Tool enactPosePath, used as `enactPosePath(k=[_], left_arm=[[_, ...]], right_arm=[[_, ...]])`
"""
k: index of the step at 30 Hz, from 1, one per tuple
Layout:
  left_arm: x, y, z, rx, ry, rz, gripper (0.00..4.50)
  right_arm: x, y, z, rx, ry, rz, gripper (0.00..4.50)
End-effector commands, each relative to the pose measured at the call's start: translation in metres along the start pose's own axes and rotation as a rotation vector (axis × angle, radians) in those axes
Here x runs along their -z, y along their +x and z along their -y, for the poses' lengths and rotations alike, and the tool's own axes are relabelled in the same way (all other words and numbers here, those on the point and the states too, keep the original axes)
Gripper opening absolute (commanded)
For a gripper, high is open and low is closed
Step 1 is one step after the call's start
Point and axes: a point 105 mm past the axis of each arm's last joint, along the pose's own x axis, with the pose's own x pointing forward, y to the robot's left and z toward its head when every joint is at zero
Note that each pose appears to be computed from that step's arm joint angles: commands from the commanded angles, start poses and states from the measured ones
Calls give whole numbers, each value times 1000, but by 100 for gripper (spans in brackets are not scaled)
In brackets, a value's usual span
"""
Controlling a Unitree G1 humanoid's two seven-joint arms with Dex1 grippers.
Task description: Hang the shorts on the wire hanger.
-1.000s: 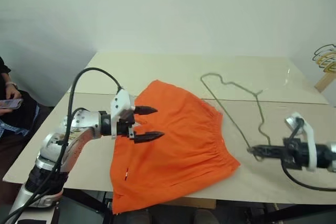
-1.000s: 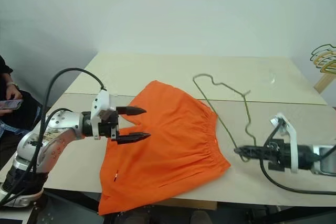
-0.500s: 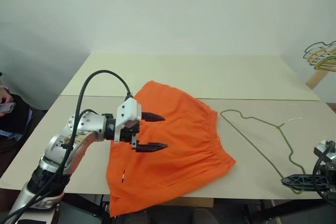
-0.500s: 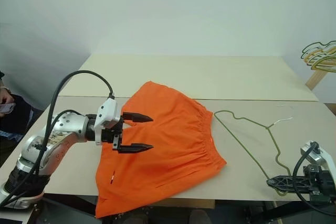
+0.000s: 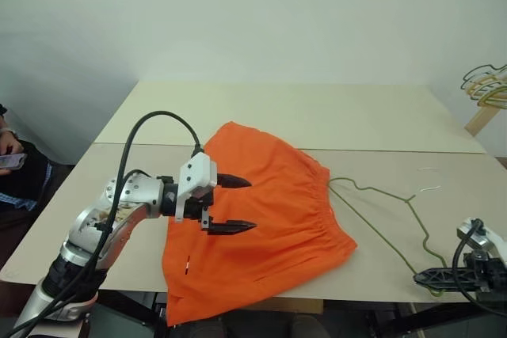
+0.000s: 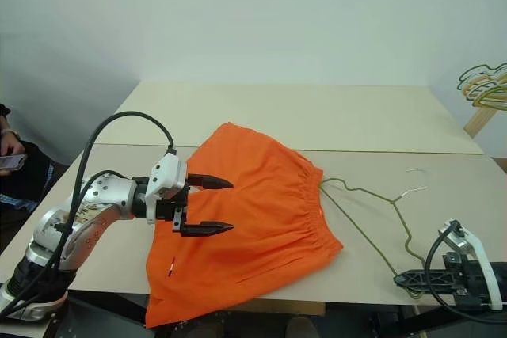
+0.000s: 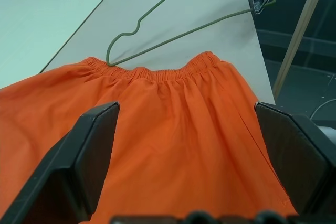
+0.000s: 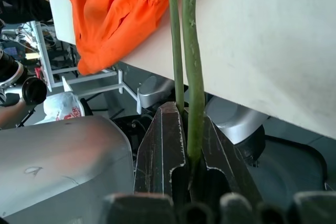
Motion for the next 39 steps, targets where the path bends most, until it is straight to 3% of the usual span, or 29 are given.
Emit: enactPosePath(k=[1, 12, 32, 39], left_arm=[[-11, 2, 1, 5, 43, 22, 449], [-17, 5, 3, 20, 34, 63, 449], [-6, 3, 2, -9, 34, 26, 449], [-4, 5, 0, -11, 40, 16, 449]], right_arm=[[-2, 1, 0, 7, -27, 5, 0], [-10, -4, 2, 6, -12, 75, 0], [-2, 23, -11, -135, -81, -14, 0], [-26, 46, -9, -165, -79, -4, 0]])
